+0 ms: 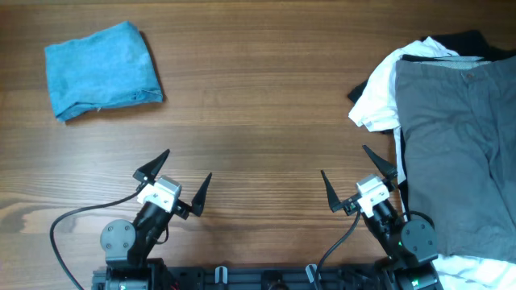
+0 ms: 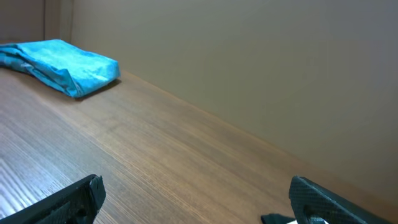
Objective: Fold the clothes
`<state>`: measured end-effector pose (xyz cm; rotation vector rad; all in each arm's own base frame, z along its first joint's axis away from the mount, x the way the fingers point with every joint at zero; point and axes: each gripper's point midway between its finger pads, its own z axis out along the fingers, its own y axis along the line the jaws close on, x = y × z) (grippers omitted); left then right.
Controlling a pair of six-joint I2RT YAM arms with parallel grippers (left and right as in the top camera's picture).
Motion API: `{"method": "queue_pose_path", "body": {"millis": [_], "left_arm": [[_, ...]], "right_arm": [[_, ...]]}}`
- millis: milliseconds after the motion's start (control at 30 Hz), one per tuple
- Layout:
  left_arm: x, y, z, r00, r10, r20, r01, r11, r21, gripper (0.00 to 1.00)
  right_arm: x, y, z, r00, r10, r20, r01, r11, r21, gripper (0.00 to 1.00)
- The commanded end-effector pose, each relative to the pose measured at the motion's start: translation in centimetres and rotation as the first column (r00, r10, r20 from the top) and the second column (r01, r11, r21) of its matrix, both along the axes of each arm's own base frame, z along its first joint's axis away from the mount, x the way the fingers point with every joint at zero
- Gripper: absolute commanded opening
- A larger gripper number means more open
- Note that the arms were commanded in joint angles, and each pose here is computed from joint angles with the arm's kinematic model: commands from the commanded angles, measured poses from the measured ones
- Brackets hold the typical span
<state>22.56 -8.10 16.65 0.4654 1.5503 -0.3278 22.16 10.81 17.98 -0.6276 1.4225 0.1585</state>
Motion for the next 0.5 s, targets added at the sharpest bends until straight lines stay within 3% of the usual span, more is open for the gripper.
{"method": "queue_pose_path", "body": {"millis": [0,100,133,300,467], "left_arm": [[-0.1,-0.2,-0.2,1.000,-0.011,-0.026,0.010,0.999,-0.039,1.00],[-0.2,-0.2,1.2,1.000,-0.010,-0.025,0.007,0.994,-0.113,1.00],[-0.3,-0.2,2.4,1.000,-0.010,-0.007,0.009,0.992,-0.127,1.00],[-1.1,0.1,8.2,0.998,0.015,0.053,-0.007,0.990,-0.139,1.00],[0.4,1.3,11.6,0.984,0.086,-0.156,-0.109,0.983,-0.145,1.00]], "right_arm": [[-1.5,2.1,1.7,0.986,0.146,0.085,-0.145,0.989,-0.012,1.00],[-1.8,1.8,4.4,0.980,0.131,0.151,-0.144,0.987,0.077,1.00],[-1.6,0.9,6.1,0.986,0.085,0.144,-0.111,0.977,0.182,1.00],[-0.8,-2.8,9.5,0.995,-0.093,-0.032,0.098,0.907,0.410,1.00],[0.3,-4.1,8.3,0.921,-0.205,-0.332,0.293,0.925,0.241,1.00]]}}
